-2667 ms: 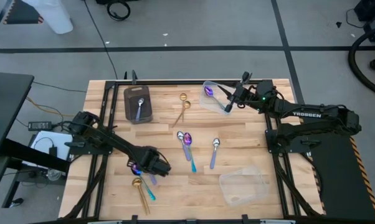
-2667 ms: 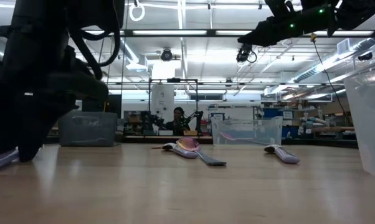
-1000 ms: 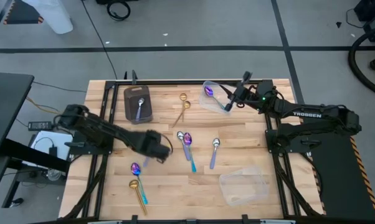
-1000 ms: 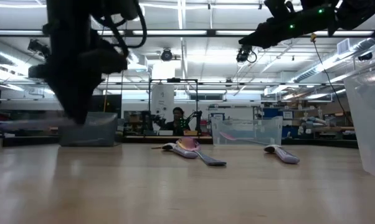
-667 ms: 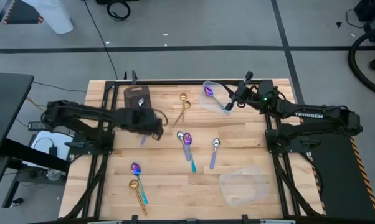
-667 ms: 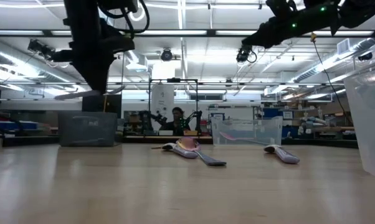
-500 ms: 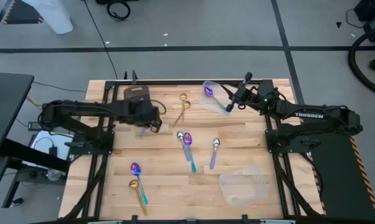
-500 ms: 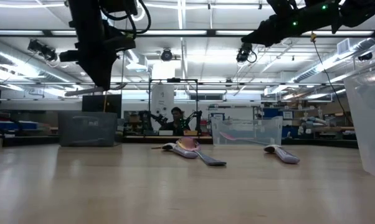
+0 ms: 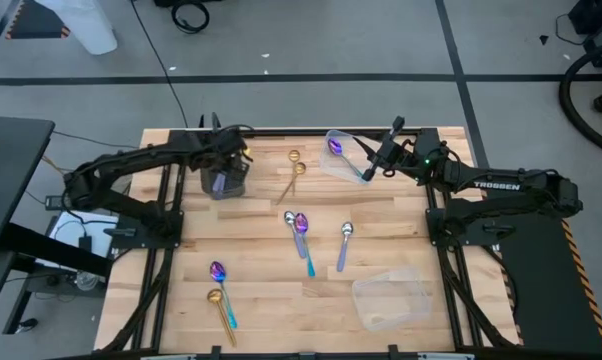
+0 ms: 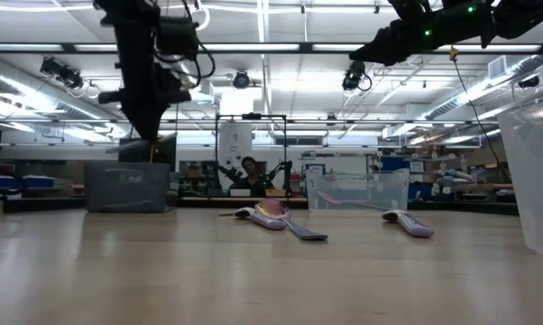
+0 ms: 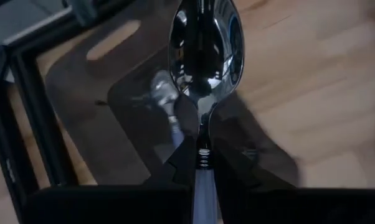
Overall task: Sort silverware by color (type)
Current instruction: Put the purple spoon into the black bin, then put the yellow spoon into the bottom transparent bin
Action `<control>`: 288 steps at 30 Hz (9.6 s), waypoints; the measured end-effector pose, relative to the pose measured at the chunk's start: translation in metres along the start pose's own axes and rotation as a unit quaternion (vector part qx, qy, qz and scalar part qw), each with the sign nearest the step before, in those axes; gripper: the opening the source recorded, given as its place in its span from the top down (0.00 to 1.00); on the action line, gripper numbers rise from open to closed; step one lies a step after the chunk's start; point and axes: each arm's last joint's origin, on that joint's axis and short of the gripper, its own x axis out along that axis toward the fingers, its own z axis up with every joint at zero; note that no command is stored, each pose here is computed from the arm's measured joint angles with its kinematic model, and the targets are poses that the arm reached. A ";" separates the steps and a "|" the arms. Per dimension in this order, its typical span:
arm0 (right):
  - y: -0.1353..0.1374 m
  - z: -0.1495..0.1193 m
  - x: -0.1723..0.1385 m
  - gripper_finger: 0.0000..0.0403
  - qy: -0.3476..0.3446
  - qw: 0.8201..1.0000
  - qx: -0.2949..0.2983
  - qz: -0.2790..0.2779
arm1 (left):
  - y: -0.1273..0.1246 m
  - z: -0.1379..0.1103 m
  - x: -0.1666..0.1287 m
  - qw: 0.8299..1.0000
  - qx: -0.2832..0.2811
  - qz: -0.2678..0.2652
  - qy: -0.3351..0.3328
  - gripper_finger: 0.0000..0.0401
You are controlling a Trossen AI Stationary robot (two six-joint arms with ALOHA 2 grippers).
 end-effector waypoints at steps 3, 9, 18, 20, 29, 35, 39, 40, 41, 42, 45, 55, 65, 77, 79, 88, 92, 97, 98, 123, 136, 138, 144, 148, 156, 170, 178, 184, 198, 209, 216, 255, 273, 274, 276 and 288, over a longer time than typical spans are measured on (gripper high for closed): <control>0.000 0.000 0.000 0.81 0.000 1.000 0.000 0.000 | 0.010 -0.003 0.019 1.000 -0.005 0.011 0.005 0.90; 0.000 0.000 0.000 0.81 0.000 1.000 -0.005 0.000 | 0.021 -0.012 0.050 1.000 -0.019 0.005 -0.004 0.90; 0.000 0.001 0.000 0.81 -0.003 1.000 -0.004 -0.002 | 0.030 -0.023 0.068 1.000 -0.029 0.003 0.000 0.83; 0.000 0.001 0.000 0.81 -0.003 1.000 -0.004 -0.002 | 0.029 -0.022 0.068 0.999 -0.035 0.002 -0.003 0.80; 0.000 0.001 0.000 0.81 -0.003 1.000 -0.004 -0.002 | 0.025 -0.008 0.053 1.000 -0.014 -0.006 -0.013 0.65; 0.000 0.001 0.000 0.81 -0.003 1.000 -0.004 -0.002 | -0.003 0.007 0.019 0.993 0.086 -0.024 -0.074 0.63; 0.000 0.001 0.000 0.81 -0.003 1.000 -0.004 -0.002 | -0.030 0.003 -0.003 0.978 0.158 -0.034 -0.130 0.63; 0.000 0.001 0.000 0.81 -0.003 1.000 -0.004 -0.002 | -0.037 0.000 -0.008 0.974 0.171 -0.041 -0.140 0.63; 0.000 0.001 0.000 0.81 -0.003 1.000 -0.004 -0.002 | -0.043 -0.004 -0.011 0.971 0.181 -0.050 -0.146 0.63; 0.000 0.001 0.000 0.81 -0.003 1.000 -0.004 -0.002 | -0.048 -0.008 -0.014 0.969 0.186 -0.059 -0.148 0.63; 0.000 0.001 0.000 0.81 -0.003 1.000 -0.004 -0.002 | -0.063 -0.024 -0.022 0.966 0.194 -0.101 -0.139 0.63; 0.000 0.000 0.000 0.81 -0.001 1.000 -0.004 -0.004 | -0.110 -0.098 -0.061 0.921 0.210 -0.328 0.019 0.63; -0.001 0.001 0.000 0.81 -0.003 1.000 -0.006 -0.007 | -0.126 -0.177 -0.087 0.931 0.094 -0.317 0.154 0.63; -0.007 0.010 -0.001 0.81 -0.048 0.996 0.061 -0.034 | -0.145 -0.236 -0.079 0.939 -0.053 -0.241 0.241 0.63; -0.006 0.011 -0.001 0.81 -0.056 0.995 0.075 -0.025 | -0.147 -0.246 -0.085 0.938 -0.086 -0.245 0.228 0.63; 0.006 0.018 -0.005 0.81 -0.086 0.993 0.079 0.030 | -0.158 -0.294 -0.123 0.938 -0.156 -0.216 0.221 0.67; 0.009 0.022 -0.007 0.81 -0.099 0.991 0.080 0.038 | -0.160 -0.309 -0.128 0.942 -0.169 -0.168 0.237 0.69; 0.011 0.024 -0.008 0.81 -0.108 0.990 0.079 0.051 | -0.168 -0.315 -0.125 0.947 -0.159 -0.121 0.251 0.70; 0.011 0.024 -0.008 0.81 -0.108 0.990 0.079 0.051 | -0.169 -0.317 -0.124 0.946 -0.153 -0.114 0.261 0.70; 0.011 0.024 -0.008 0.81 -0.107 0.990 0.078 0.054 | -0.165 -0.324 -0.098 0.962 -0.146 -0.016 0.232 0.70; 0.015 0.027 -0.010 0.81 -0.119 0.988 0.078 0.062 | -0.162 -0.333 -0.080 0.952 -0.147 -0.036 0.265 0.70; 0.015 0.027 -0.010 0.81 -0.119 0.988 0.078 0.062 | -0.161 -0.333 -0.080 0.952 -0.147 -0.033 0.267 0.70; 0.016 0.028 -0.010 0.81 -0.120 0.988 0.078 0.064 | -0.159 -0.336 -0.072 0.949 -0.148 -0.041 0.274 0.70; 0.018 0.029 -0.011 0.81 -0.123 0.988 0.070 0.068 | -0.158 -0.335 -0.063 0.948 -0.151 -0.048 0.276 0.70; 0.018 0.029 -0.011 0.81 -0.124 0.988 0.060 0.067 | -0.158 -0.324 -0.056 0.955 -0.141 -0.028 0.258 0.77; 0.018 0.029 -0.011 0.81 -0.124 0.988 0.060 0.067 | -0.159 -0.285 -0.037 0.971 -0.082 0.009 0.222 0.91; 0.019 0.029 -0.011 0.81 -0.119 0.989 0.059 0.065 | -0.153 -0.258 -0.041 0.978 -0.072 0.003 0.194 0.90; 0.019 0.028 -0.011 0.81 -0.118 0.989 0.057 0.064 | -0.154 -0.254 -0.042 0.980 -0.059 -0.009 0.192 0.91; 0.017 0.026 -0.011 0.81 -0.091 0.994 0.052 0.037 | -0.151 -0.227 -0.043 0.982 -0.038 -0.025 0.185 0.94; 0.002 0.019 -0.026 0.81 -0.041 0.997 0.066 0.028 | -0.145 -0.198 -0.060 0.988 -0.047 -0.098 0.112 0.93; -0.003 0.023 -0.032 0.81 -0.063 0.989 0.122 0.056 | -0.164 -0.174 -0.056 0.983 -0.004 -0.179 -0.034 0.93; 0.143 0.044 -0.043 0.53 0.052 0.932 0.220 0.284 | -0.216 -0.111 -0.112 0.792 0.214 -0.361 -0.443 0.93; 0.163 0.054 -0.029 0.53 -0.053 0.938 0.207 0.272 | -0.217 -0.099 -0.133 0.697 0.243 -0.420 -0.528 0.93; 0.163 0.055 -0.029 0.54 -0.061 0.938 0.205 0.271 | -0.217 -0.098 -0.133 0.694 0.244 -0.424 -0.528 0.93; 0.162 0.057 -0.029 0.57 -0.070 0.939 0.200 0.271 | -0.217 -0.097 -0.132 0.692 0.247 -0.427 -0.527 0.93; 0.169 0.055 -0.037 0.94 -0.055 0.936 0.183 0.294 | -0.218 -0.098 -0.130 0.696 0.255 -0.427 -0.518 0.89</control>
